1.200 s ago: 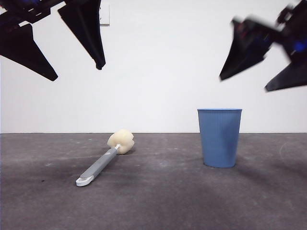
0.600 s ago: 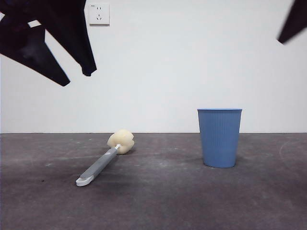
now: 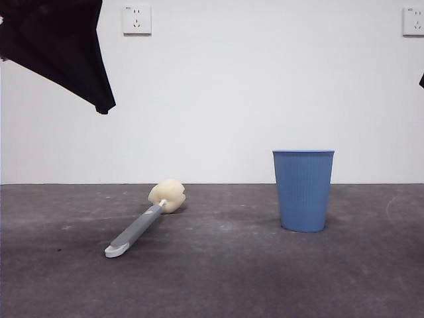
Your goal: Pick up the cup brush,pick up the cup,insert the brush into the cup,clean the cup,put the cup brush back,put the cup back to the fixed position on the table
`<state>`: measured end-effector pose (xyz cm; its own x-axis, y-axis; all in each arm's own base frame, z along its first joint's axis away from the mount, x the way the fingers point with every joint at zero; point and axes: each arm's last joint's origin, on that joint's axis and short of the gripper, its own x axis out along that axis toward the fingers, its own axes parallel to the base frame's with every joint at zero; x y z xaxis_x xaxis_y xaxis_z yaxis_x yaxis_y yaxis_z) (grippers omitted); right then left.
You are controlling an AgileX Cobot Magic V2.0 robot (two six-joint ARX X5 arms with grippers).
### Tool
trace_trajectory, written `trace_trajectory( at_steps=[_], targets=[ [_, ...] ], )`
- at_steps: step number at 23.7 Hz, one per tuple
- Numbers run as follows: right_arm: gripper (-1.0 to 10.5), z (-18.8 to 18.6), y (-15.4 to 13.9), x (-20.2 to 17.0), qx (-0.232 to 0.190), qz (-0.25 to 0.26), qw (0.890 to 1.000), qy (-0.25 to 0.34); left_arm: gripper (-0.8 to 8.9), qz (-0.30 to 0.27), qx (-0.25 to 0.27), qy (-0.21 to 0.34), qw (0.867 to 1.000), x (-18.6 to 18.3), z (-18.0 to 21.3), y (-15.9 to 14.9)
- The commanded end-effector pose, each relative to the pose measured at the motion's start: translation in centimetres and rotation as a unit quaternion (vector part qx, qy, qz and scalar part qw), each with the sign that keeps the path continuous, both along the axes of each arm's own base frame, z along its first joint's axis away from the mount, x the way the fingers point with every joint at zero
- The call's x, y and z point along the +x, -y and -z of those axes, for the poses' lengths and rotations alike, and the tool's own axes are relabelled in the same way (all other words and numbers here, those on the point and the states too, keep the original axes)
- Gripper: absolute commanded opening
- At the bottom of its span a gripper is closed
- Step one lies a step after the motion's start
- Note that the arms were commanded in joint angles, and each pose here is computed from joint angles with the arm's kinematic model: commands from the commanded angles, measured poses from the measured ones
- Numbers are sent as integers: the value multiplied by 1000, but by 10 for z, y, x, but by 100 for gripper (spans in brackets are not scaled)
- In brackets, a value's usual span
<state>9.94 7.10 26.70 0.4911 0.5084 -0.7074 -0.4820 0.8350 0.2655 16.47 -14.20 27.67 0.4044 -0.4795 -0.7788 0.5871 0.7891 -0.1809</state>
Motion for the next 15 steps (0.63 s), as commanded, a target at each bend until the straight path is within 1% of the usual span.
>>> trace_trajectory(
  at_steps=[1,3,4,5,7,8,10,12,13,15],
  targets=[
    [1,-1,0,0,3,2,1000,3,-3,4,3,2,1000,0,3,1],
    [1,-1,0,0,3,2,1000,3,-4,5,4,2,1000,0,3,1],
    [1,-1,0,0,3,2,1000,3,-4,0,15,21,1000,2,2,1],
    [1,-1,0,0,3,2,1000,3,-3,-17,25,45,999,4,0,0],
    [1,-1,0,0,3,2,1000,3,-3,-49,30,82,995,3,-8,-7],
    [1,-1,0,0,3,2,1000,3,-3,-59,26,93,994,2,-12,-10],
    [1,-1,0,0,3,3,1000,3,-3,-54,31,148,987,1,-23,-20],
    [1,-1,0,0,3,3,1000,3,-3,-75,6,214,974,2,-41,-34],
    [1,-1,0,0,3,3,1000,3,-3,-98,-12,255,962,2,-53,-46],
    [1,-1,0,0,3,3,1000,3,-3,-157,-38,314,936,-2,-71,-71]
  ],
)
